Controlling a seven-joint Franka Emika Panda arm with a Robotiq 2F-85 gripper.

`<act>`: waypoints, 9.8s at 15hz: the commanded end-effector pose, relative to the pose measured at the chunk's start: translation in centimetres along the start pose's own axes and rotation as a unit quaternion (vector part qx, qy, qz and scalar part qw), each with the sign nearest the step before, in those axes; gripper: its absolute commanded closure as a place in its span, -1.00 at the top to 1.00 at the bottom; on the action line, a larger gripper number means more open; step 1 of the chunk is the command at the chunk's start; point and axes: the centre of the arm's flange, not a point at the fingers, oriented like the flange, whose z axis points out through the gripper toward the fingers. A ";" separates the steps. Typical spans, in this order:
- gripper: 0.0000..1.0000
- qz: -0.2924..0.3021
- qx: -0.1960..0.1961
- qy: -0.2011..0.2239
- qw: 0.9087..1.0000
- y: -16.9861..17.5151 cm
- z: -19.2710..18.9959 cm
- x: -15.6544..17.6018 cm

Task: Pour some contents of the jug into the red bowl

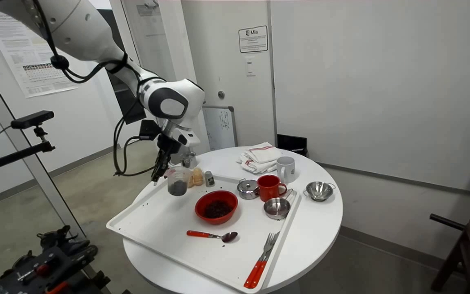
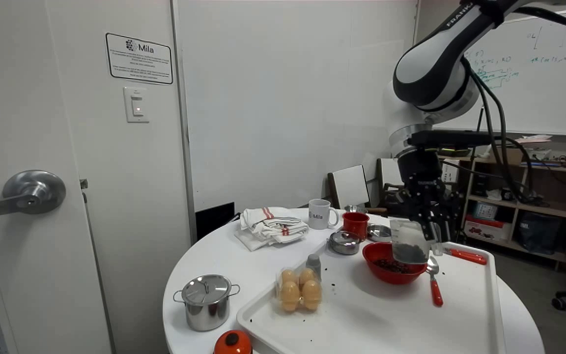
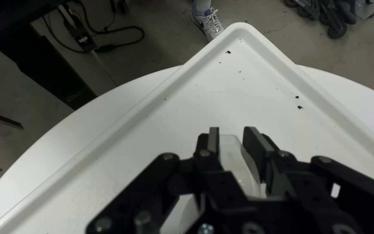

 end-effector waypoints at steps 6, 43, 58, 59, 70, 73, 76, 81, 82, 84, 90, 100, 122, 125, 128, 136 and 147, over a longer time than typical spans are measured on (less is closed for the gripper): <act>-0.81 0.106 0.098 -0.069 0.987 -3.3 -0.3 4.3; -0.82 0.001 0.302 -0.394 0.868 8.8 -7.8 5.9; -0.82 0.020 0.374 -0.499 0.782 10.1 -8.7 9.8; -0.82 0.018 0.377 -0.507 0.775 10.2 -8.6 9.8; -0.82 -0.001 0.400 -0.546 0.736 10.6 -8.5 10.1; -0.82 -0.003 0.401 -0.552 0.731 10.7 -8.6 10.0; -0.82 -0.005 0.402 -0.556 0.727 10.7 -8.7 9.9; -0.82 -0.007 0.404 -0.559 0.724 10.8 -8.8 9.7; -0.82 -0.008 0.404 -0.560 0.724 10.8 -8.8 9.7; -0.82 -0.006 0.406 -0.557 0.725 10.9 -8.8 9.6; -0.82 0.019 0.395 -0.521 0.756 10.0 -8.3 9.6; -0.82 0.095 0.307 -0.398 0.859 4.3 -4.3 9.4; -0.82 0.086 0.130 0.053 0.986 -5.0 4.4 2.3; -0.82 0.102 0.132 0.099 0.981 -4.6 5.9 3.1; -0.82 0.112 0.121 0.118 0.979 -4.1 7.4 3.4; -0.82 0.128 0.074 0.103 0.984 -3.2 10.2 3.1; 0.86 0.143 0.061 0.079 0.985 -3.2 10.7 3.0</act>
